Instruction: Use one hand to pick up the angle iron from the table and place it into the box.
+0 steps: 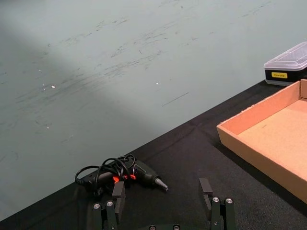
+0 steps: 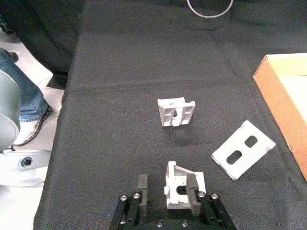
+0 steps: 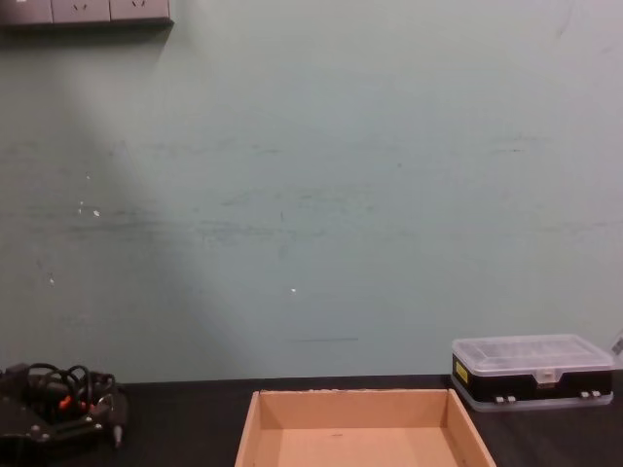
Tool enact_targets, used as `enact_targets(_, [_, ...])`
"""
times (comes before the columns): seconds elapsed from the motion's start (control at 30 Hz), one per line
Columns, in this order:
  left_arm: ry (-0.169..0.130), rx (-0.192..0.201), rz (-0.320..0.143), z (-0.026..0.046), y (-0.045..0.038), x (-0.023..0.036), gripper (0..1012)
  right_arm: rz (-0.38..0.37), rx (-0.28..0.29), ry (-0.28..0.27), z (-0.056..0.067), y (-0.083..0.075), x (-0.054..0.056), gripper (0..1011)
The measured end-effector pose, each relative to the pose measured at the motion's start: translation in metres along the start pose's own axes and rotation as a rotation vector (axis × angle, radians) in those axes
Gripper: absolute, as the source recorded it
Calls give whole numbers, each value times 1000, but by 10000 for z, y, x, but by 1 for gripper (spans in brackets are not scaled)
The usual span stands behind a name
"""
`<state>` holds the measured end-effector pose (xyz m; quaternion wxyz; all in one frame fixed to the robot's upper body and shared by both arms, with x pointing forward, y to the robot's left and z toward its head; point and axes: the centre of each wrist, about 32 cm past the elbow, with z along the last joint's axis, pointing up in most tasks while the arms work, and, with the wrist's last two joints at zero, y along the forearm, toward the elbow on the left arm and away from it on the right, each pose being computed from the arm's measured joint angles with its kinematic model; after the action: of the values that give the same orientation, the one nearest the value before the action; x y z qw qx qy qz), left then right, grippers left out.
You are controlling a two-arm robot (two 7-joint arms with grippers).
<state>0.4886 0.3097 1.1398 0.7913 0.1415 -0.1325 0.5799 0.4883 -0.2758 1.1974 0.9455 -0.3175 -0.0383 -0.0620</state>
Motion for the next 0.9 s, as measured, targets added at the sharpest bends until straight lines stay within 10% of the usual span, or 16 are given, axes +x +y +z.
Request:
enact_targets(0.47, [0, 0, 0, 0, 0, 0, 1000, -17, 4, -8, 10, -4, -14, 101])
enact_targets(0.9, [0, 0, 0, 0, 0, 0, 1000, -39, 25, -13, 58, -38, 2, 86])
